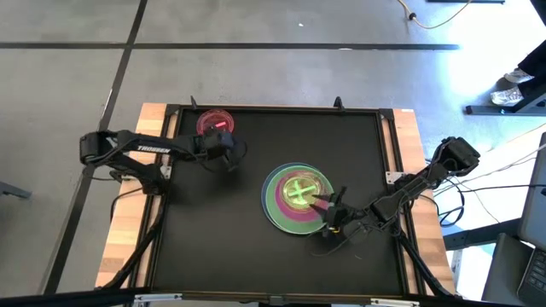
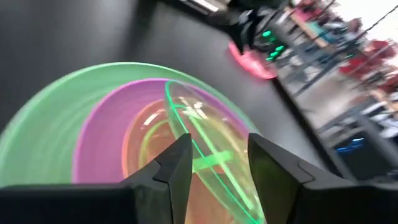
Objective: Stack plastic plates
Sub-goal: Stack the light green plate on top of the light green plate, then stack the red plate on top of the light green plate
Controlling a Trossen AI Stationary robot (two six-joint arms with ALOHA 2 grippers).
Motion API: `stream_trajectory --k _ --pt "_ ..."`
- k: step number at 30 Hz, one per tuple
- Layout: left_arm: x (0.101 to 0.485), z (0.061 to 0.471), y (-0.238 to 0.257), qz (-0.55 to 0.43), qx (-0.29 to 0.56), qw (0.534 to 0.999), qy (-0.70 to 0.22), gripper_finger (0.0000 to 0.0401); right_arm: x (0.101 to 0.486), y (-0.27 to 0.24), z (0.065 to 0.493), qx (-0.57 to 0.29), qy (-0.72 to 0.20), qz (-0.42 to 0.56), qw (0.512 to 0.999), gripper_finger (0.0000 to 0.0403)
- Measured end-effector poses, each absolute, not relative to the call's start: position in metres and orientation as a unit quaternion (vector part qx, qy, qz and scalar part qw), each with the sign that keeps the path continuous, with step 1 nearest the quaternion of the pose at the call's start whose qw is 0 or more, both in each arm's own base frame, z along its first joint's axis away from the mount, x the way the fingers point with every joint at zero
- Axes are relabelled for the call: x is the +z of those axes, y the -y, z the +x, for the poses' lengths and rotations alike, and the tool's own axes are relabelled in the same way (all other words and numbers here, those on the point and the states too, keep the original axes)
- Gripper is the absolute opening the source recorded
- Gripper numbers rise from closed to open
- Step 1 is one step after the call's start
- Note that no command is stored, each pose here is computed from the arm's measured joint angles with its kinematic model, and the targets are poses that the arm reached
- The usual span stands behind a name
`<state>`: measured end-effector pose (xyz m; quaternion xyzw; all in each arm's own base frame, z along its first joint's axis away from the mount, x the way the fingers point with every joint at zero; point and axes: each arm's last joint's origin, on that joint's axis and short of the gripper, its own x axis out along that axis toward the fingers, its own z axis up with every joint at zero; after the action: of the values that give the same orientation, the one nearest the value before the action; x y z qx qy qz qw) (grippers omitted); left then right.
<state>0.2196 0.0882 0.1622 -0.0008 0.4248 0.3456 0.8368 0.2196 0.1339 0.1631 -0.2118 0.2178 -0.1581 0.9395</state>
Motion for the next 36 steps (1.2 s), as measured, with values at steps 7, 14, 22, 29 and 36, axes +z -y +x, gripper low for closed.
stream_trajectory --k 7,14,22,29,36 --pt "0.145 0.207 -0.123 -0.026 0.365 0.803 -0.47 0.0163 0.162 -0.135 0.22 -0.141 -0.223 -0.211 0.941 0.015" --pt "0.132 0.2 -0.138 -0.031 0.383 0.777 -0.499 0.0163 0.16 -0.139 0.22 -0.069 -0.241 -0.169 0.953 0.015" --pt "0.118 0.196 -0.151 -0.023 0.373 0.763 -0.528 0.0141 0.16 -0.139 0.22 -0.072 -0.239 -0.155 0.956 0.015" --pt "0.12 0.2 -0.144 -0.018 0.373 0.765 -0.525 0.002 0.172 -0.149 0.224 -0.056 -0.224 -0.118 0.966 0.015" --pt "0.147 0.22 -0.1 0.034 0.35 0.812 -0.466 0.0003 0.196 -0.181 0.217 -0.034 -0.195 -0.14 0.97 0.015"
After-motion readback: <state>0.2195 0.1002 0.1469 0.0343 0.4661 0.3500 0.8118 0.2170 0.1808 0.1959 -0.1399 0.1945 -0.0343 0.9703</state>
